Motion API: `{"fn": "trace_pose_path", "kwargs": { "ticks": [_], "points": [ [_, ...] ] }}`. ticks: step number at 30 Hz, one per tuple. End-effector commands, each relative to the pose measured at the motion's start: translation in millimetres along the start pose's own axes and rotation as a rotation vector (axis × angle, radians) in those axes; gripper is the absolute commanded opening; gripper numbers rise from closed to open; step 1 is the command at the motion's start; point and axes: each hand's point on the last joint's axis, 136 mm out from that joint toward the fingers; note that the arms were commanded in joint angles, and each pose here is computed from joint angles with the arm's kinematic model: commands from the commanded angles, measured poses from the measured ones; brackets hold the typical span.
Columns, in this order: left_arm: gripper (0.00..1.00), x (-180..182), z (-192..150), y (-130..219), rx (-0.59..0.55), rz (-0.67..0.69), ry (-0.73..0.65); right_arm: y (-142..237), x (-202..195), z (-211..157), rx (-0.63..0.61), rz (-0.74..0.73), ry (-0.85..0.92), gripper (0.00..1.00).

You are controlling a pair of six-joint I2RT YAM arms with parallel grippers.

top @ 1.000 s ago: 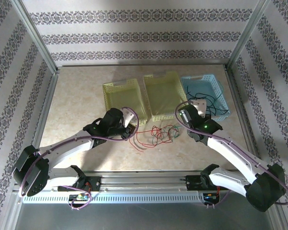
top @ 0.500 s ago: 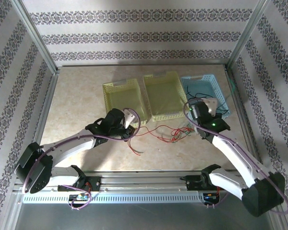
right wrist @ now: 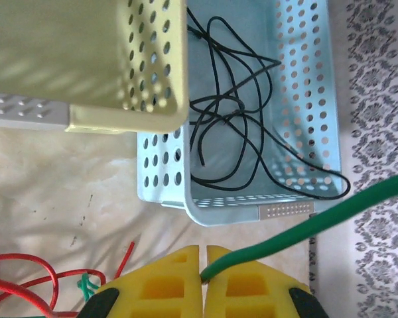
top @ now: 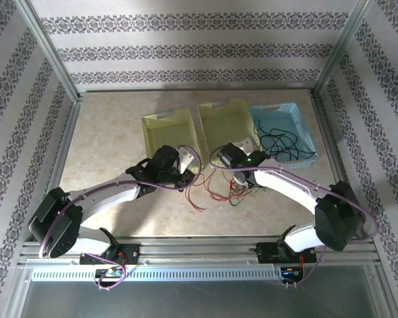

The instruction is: Untangle the cables

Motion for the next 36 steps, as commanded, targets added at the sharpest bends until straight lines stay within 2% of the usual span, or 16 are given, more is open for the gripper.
{"fn": "trace_pose_path", "kwargs": {
  "ticks": [1,6,9,12,13,14,16,18,21,25,28,36],
  "points": [
    [0.0,-6.0,8.1,-0.1,-0.025,-0.012,-0.019,14.8,-36.5,14.6,-0.059,-0.164,0.019,0.0],
    [0.0,-0.2,0.5,4.5,-0.012,0.025,-0.018,48.4,-86.2,42.1,-0.228,-0.251,-0.121,0.0],
    [0.0,0.0,-4.4,6.8,-0.007,0.029,-0.02,65.2,-100.7,56.5,-0.309,-0.279,-0.118,0.0],
    [0.02,-7.6,-7.5,8.0,0.009,-0.015,-0.035,70.1,-75.1,63.4,-0.352,-0.108,-0.08,0.0],
    [0.13,-12.8,-7.8,8.3,0.014,-0.045,-0.042,71.4,-64.1,63.5,-0.361,-0.035,-0.078,0.0],
    [0.31,-20.4,-6.1,9.0,0.016,-0.082,-0.054,72.7,-50.2,62.4,-0.365,0.064,-0.083,0.0],
    [0.51,-32.3,-1.7,8.2,0.025,-0.131,-0.073,76.4,-33.7,60.2,-0.365,0.193,-0.119,0.0],
    [0.61,-46.7,3.6,5.4,0.042,-0.174,-0.112,78.8,-23.1,58.4,-0.356,0.268,-0.138,0.0],
    [0.67,-63.4,14.9,-7.0,0.036,-0.21,-0.172,79.2,-9.1,54.5,-0.318,0.354,-0.138,0.0],
    [0.67,-81.1,37.0,-37.0,-0.006,-0.26,-0.216,76.1,-0.5,49.2,-0.241,0.432,-0.184,0.0],
    [0.63,-96.0,54.0,-64.0,-0.033,-0.3,-0.241,74.9,3.1,46.0,-0.196,0.497,-0.244,0.0],
    [0.43,-110.6,71.1,-113.2,-0.077,-0.39,-0.19,75.2,-12.7,35.7,-0.156,0.626,-0.414,0.0]
  ]
}}
Point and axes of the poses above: each hand's point on the last joint's axis, 136 mm out from that joint toward the fingers, its own y axis back along the fingers, its own x axis along the line the jaws close on, z = x × y, and after that the axes turned 4 degrees about -y, right-handed
